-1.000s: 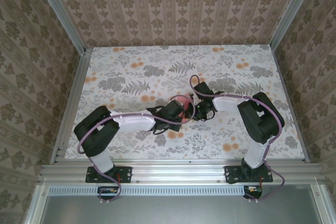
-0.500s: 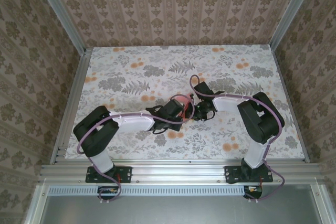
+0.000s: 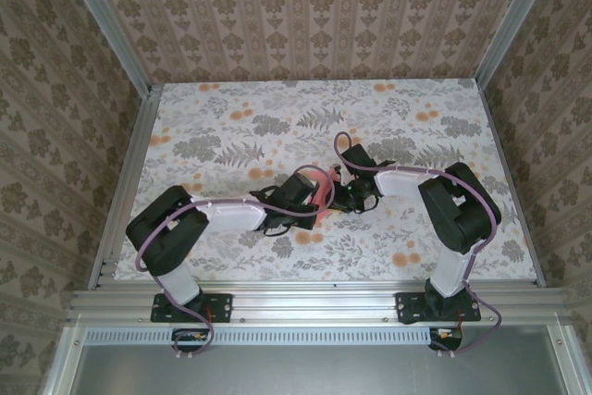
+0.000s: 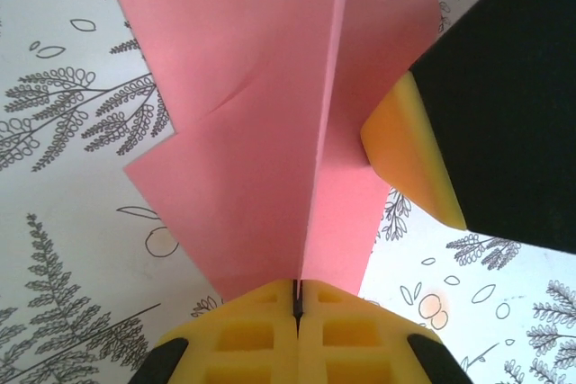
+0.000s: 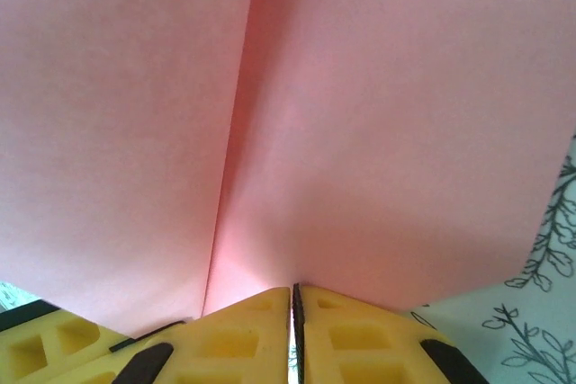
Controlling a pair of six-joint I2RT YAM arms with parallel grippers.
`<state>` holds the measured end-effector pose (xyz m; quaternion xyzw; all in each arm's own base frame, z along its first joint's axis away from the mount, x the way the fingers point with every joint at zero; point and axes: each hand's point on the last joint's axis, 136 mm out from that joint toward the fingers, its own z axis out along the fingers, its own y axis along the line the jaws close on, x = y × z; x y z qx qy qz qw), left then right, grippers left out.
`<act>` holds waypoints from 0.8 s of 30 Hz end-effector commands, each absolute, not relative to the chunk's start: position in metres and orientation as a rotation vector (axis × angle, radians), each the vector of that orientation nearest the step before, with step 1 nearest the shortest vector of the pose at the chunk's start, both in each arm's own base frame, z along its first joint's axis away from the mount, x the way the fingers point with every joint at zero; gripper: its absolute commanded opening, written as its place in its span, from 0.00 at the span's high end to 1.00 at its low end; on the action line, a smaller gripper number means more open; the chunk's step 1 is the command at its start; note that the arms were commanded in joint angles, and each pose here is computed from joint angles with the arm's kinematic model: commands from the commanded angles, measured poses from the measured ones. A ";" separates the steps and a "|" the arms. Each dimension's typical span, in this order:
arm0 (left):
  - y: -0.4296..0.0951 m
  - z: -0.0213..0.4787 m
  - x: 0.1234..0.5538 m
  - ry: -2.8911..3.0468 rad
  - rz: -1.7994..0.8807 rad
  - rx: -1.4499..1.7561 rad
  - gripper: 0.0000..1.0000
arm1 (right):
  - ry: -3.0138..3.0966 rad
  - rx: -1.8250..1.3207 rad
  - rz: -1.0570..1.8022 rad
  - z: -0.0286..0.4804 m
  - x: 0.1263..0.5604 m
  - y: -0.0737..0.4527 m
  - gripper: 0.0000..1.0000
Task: Fold a paper plane with a square sheet of paper (pick it up from the middle)
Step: Fourth fold the wing at the center of the table.
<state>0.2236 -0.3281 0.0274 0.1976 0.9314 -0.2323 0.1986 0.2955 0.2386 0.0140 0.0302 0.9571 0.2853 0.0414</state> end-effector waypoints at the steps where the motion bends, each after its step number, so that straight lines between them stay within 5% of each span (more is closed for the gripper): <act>1: -0.332 0.026 0.221 2.618 -0.743 0.532 0.98 | 2.967 0.105 0.869 0.011 0.293 0.240 0.87; 24: -0.320 0.006 0.227 2.645 -0.984 0.349 0.99 | 2.929 0.100 0.906 0.024 0.299 0.244 0.85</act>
